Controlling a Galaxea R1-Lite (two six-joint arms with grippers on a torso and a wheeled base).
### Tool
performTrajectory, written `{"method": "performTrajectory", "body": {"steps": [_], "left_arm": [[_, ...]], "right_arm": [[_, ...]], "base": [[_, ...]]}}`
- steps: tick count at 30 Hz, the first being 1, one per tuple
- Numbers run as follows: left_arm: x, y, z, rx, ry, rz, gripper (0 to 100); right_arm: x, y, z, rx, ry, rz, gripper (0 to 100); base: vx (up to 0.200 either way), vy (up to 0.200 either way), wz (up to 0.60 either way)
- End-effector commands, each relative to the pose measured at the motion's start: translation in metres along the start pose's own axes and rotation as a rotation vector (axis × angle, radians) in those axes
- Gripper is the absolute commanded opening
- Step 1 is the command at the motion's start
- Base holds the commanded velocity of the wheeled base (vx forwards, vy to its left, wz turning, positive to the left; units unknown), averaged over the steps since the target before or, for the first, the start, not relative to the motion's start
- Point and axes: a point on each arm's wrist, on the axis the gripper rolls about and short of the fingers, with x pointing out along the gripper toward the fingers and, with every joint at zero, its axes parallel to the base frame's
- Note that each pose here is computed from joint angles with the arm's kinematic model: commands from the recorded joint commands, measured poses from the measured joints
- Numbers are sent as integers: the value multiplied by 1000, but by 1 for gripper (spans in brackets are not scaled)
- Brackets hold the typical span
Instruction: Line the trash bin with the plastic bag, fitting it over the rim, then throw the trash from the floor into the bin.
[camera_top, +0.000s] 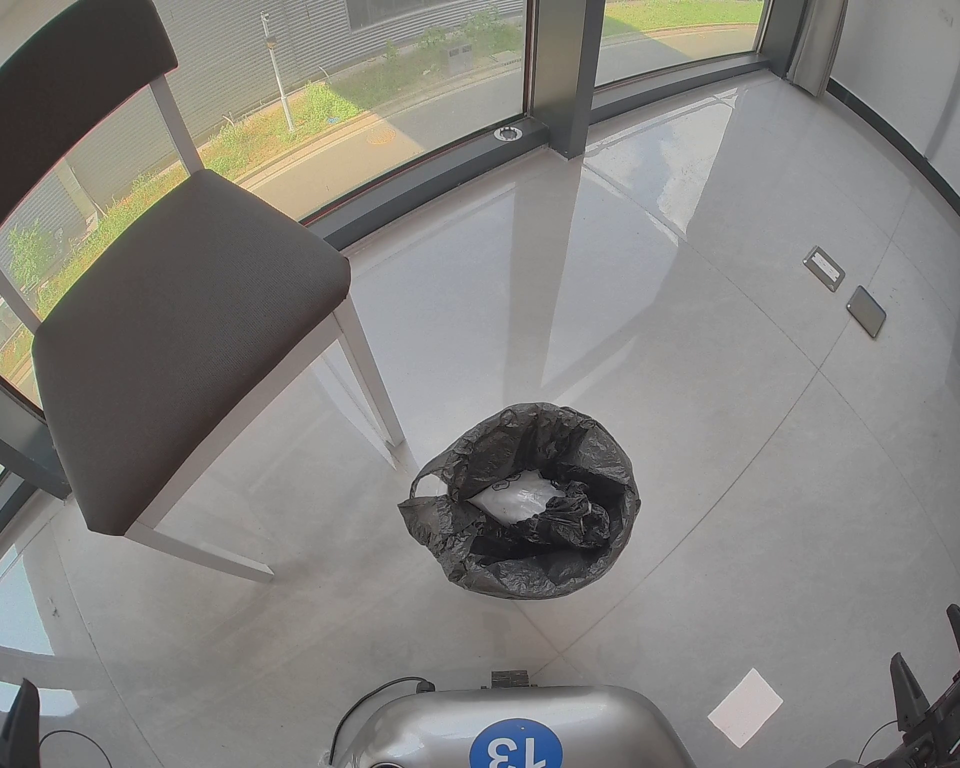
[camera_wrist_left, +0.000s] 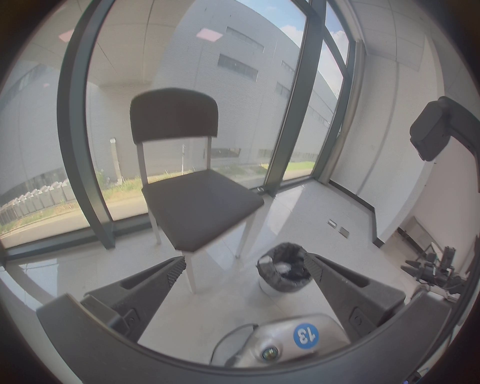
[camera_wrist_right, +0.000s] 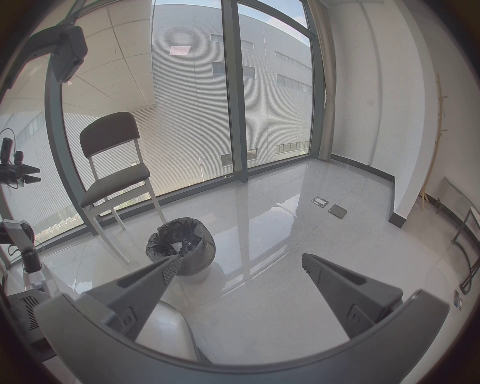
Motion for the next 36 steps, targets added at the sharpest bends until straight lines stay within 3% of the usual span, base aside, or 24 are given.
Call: {"method": "performTrajectory", "body": {"steps": [1,6,9,12,13,14,16,26,28,31,36], "left_arm": [[-13,14,-7,-20,122,-121,100],[-1,19,-17,-14,115,-26,100],[28,25,-33,16,3,-31,100],[47,32,-61,131,-11,-31,100],[47,32,-61,131,-11,-31,100],[55,35,-77,201,-8,-27,100],[58,38,-88,205,10,-17,100],[58,38,-89,220,56,-7,100],[59,38,-89,199,68,23,100],[62,38,-89,148,85,141,100],[61,38,-89,164,57,186,100]], "right_arm": [[1,0,-7,-6,12,-6,100],[1,0,-7,-6,12,-6,100],[1,0,-7,-6,11,-5,100],[1,0,-7,-6,12,-6,100],[1,0,-7,-6,12,-6,100],[1,0,-7,-4,12,-6,100],[1,0,-7,-4,12,-5,100],[1,0,-7,-3,12,-13,100],[1,0,-7,-4,12,-14,100],[1,0,-7,-4,12,-14,100],[1,0,-7,-1,12,-22,100]], "base": [[0,0,0],[0,0,0],[0,0,0],[0,0,0],[0,0,0],[0,0,0],[0,0,0],[0,0,0],[0,0,0],[0,0,0],[0,0,0]]}}
